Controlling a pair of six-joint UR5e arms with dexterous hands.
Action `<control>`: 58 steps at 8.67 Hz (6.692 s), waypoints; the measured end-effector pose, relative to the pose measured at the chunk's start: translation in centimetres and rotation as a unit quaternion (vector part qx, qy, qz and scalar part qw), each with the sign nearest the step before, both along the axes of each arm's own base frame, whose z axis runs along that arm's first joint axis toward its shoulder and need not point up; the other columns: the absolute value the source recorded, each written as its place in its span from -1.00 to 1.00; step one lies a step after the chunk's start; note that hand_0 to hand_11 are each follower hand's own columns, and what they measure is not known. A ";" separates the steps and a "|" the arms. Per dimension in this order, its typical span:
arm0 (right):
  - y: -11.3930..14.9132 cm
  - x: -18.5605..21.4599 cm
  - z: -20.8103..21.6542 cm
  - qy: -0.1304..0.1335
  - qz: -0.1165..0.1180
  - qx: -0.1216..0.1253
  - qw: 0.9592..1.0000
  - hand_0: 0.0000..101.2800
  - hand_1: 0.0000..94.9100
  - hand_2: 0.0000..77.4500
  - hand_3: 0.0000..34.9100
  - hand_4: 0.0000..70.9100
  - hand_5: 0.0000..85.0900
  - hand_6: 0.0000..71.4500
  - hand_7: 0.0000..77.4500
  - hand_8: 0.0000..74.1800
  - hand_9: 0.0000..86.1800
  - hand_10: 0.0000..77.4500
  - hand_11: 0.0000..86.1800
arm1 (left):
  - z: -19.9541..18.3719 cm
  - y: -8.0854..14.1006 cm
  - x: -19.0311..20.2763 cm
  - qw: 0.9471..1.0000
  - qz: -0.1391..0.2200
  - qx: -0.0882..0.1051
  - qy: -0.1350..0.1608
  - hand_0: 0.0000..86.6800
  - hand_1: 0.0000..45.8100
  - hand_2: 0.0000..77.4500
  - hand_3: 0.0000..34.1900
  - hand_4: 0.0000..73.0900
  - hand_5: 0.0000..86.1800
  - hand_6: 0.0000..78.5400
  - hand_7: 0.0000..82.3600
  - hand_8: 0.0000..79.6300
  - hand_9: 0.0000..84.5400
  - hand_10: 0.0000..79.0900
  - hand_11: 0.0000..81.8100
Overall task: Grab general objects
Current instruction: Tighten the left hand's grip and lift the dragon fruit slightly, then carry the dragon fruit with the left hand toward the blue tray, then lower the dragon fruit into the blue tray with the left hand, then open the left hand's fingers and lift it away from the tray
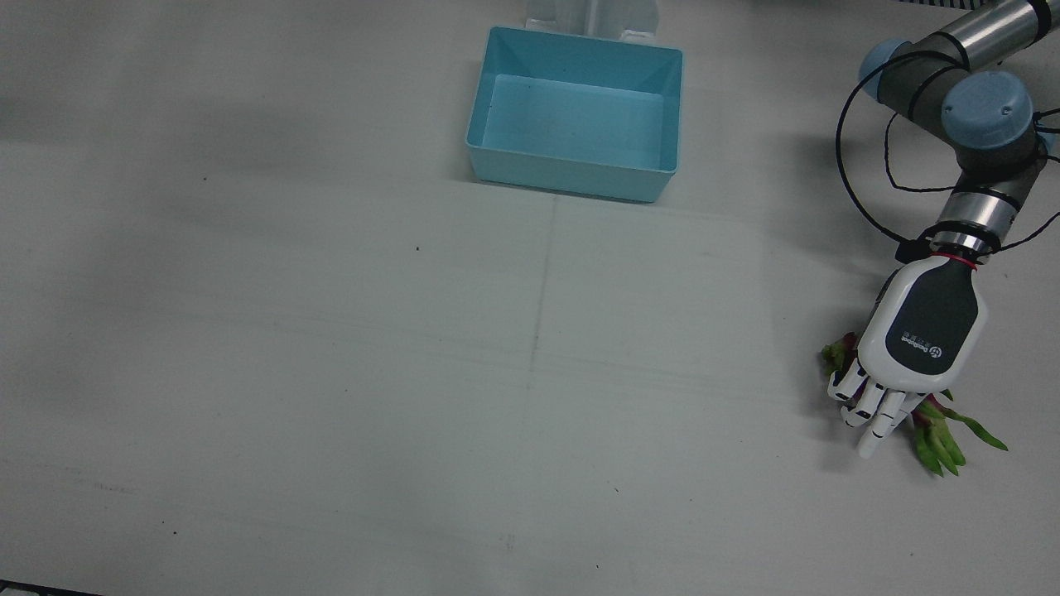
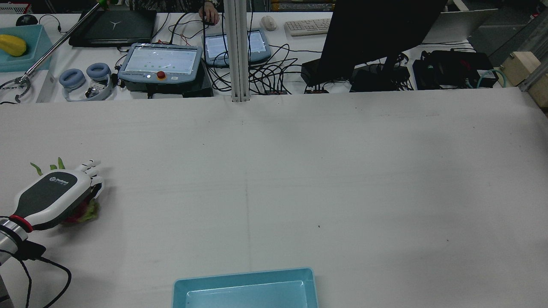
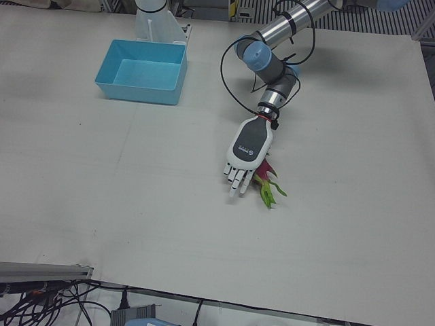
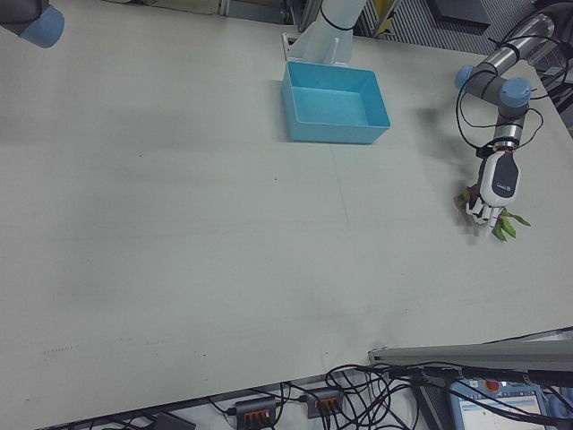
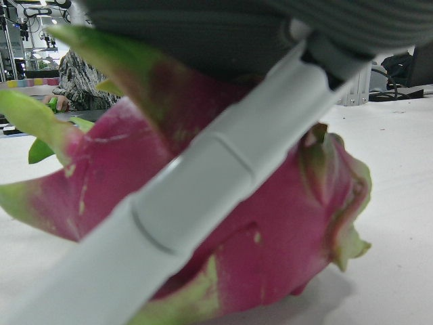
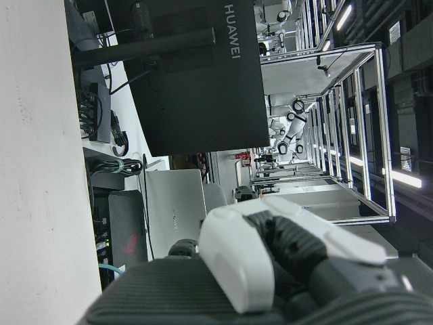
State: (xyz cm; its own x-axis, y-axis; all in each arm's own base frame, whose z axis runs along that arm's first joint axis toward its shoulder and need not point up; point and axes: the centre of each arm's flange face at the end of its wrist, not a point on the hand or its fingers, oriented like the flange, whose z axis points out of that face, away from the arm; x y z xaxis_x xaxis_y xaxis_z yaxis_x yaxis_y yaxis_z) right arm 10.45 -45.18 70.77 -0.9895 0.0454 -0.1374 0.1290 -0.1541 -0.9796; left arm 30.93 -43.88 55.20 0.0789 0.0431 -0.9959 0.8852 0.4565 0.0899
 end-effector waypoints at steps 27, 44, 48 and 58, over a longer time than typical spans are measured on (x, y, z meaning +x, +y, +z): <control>0.0 0.0 0.0 0.000 0.000 0.000 1.000 -1.00 1.00 1.00 -1.00 -1.00 -1.00 -1.00 -1.00 -1.00 -0.99 -1.00 -0.99 | -23.0 -0.7 3.1 0.842 0.433 0.011 0.321 0.93 -1.00 -0.77 -1.00 0.84 0.80 0.31 0.70 0.26 0.16 -0.16 0.33; 0.0 0.0 0.0 0.000 0.000 0.000 1.000 -1.00 1.00 1.00 -1.00 -1.00 -1.00 -1.00 -1.00 -1.00 -0.99 -1.00 -0.99 | -30.5 16.7 17.6 0.614 0.622 0.005 0.485 0.85 -1.00 -0.97 -1.00 -0.75 -0.95 -0.49 0.09 -0.97 -0.90 -0.20 0.36; 0.0 0.0 0.0 0.000 0.000 0.000 1.000 -1.00 1.00 1.00 -1.00 -1.00 -1.00 -1.00 -1.00 -1.00 -0.99 -1.00 -0.99 | -26.9 16.6 16.4 0.630 0.603 -0.005 0.489 0.85 -1.00 -0.97 -0.96 -0.75 -0.95 -1.00 -0.70 -0.97 -0.96 -0.13 0.09; 0.0 0.0 0.0 0.000 0.000 0.000 1.000 -1.00 1.00 1.00 -1.00 -1.00 -1.00 -1.00 -1.00 -1.00 -0.99 -1.00 -0.99 | -16.4 -4.5 -2.6 0.811 0.374 -0.005 0.450 0.85 -1.00 -0.99 -0.96 0.07 0.20 0.03 0.71 -0.79 -0.59 0.02 0.35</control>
State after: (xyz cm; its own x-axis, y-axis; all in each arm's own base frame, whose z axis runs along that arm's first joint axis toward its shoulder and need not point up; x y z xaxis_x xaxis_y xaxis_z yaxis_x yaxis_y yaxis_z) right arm 10.44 -45.18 70.77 -0.9895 0.0457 -0.1369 0.1284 -0.1541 -0.9797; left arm 28.35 -48.43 38.83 -0.7252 -0.2648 -0.6356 0.0654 0.8925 -0.4464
